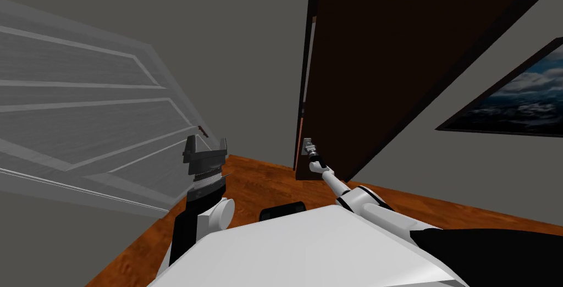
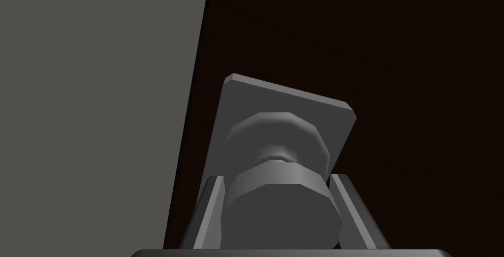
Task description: Pull the door open
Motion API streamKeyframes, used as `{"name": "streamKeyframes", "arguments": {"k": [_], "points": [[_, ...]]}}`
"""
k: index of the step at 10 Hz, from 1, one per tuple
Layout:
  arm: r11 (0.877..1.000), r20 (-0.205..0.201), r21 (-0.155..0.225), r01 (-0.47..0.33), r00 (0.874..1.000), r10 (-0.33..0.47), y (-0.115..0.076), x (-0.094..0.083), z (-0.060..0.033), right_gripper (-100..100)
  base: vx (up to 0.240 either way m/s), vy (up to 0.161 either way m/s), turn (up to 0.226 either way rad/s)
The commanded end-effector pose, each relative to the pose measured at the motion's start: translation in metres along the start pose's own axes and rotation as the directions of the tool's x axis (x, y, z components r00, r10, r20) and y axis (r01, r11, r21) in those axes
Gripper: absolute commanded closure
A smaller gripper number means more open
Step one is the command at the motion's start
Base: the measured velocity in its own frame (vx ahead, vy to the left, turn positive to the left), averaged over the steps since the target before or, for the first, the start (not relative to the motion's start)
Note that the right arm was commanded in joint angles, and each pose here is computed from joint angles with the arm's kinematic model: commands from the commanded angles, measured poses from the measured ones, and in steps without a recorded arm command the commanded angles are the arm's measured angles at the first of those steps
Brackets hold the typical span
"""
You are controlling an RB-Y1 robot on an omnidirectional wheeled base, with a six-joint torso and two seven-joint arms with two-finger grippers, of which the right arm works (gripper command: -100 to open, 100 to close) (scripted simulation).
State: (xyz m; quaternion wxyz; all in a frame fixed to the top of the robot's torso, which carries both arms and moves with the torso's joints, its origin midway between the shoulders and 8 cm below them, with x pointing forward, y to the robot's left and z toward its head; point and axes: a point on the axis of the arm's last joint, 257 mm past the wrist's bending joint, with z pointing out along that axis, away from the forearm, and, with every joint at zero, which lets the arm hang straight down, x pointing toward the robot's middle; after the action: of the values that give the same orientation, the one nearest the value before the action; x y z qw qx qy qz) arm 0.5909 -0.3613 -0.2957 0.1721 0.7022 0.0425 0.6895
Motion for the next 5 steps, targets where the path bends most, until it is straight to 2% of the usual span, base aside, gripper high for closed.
{"name": "streamKeyframes", "arguments": {"k": [1,2,5], "points": [[0.997,0.001,-0.013,-0.072,0.997,0.072,0.0055,0.0002,0.0003,100,-0.047,-0.050,0.160],[0.997,0.001,-0.013,-0.081,0.997,0.081,0.0055,0.0002,0.0003,100,-0.036,-0.042,0.066],[0.981,0.007,-0.029,-0.191,0.982,0.191,0.0119,-0.0030,-0.0002,100,-0.041,-0.044,0.118]]}}
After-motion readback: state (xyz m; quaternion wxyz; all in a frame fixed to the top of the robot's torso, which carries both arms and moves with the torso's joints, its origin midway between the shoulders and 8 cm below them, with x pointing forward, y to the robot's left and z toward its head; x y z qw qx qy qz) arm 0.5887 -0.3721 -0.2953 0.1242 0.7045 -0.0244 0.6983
